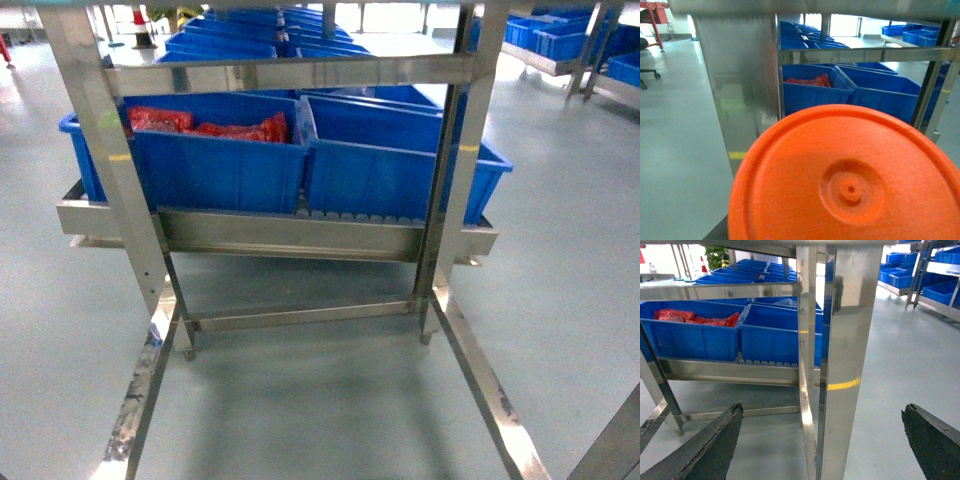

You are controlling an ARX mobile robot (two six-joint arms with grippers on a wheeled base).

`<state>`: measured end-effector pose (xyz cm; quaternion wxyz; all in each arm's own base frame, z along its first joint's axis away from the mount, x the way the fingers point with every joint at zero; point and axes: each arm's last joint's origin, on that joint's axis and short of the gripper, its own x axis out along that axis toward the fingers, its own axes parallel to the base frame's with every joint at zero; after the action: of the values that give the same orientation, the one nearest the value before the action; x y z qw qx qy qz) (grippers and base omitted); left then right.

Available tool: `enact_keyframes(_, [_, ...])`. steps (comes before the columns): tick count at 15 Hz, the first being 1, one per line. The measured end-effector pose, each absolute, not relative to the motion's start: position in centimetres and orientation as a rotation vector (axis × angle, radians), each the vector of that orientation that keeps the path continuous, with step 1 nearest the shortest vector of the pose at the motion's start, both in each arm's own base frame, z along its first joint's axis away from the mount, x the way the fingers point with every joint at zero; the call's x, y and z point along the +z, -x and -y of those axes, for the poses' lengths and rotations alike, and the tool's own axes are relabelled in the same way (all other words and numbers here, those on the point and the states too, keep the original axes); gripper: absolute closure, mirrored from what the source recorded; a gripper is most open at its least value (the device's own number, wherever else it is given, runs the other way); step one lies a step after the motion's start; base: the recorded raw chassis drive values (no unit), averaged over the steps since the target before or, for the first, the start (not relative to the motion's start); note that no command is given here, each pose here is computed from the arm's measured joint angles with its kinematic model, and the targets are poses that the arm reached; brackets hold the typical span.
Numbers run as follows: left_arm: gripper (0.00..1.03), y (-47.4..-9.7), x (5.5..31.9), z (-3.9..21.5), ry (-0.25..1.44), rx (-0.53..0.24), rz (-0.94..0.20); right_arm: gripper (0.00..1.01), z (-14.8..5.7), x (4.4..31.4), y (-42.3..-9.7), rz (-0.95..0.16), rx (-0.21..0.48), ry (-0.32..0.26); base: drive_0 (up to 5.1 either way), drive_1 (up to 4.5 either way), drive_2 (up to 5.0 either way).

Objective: Pick capacitor and pack into box

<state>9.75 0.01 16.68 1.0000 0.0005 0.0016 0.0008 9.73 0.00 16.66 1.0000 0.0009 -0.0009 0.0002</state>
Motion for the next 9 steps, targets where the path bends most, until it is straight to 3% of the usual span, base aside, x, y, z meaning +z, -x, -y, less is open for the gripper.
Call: enact_keyframes(9, [0.6,-9.75,16.67,-0.01,-0.001,0.001,-0.004,0.03,0.0,16.65,-9.73,0.001,0.0,-0.002,0.0,0.0,0.0])
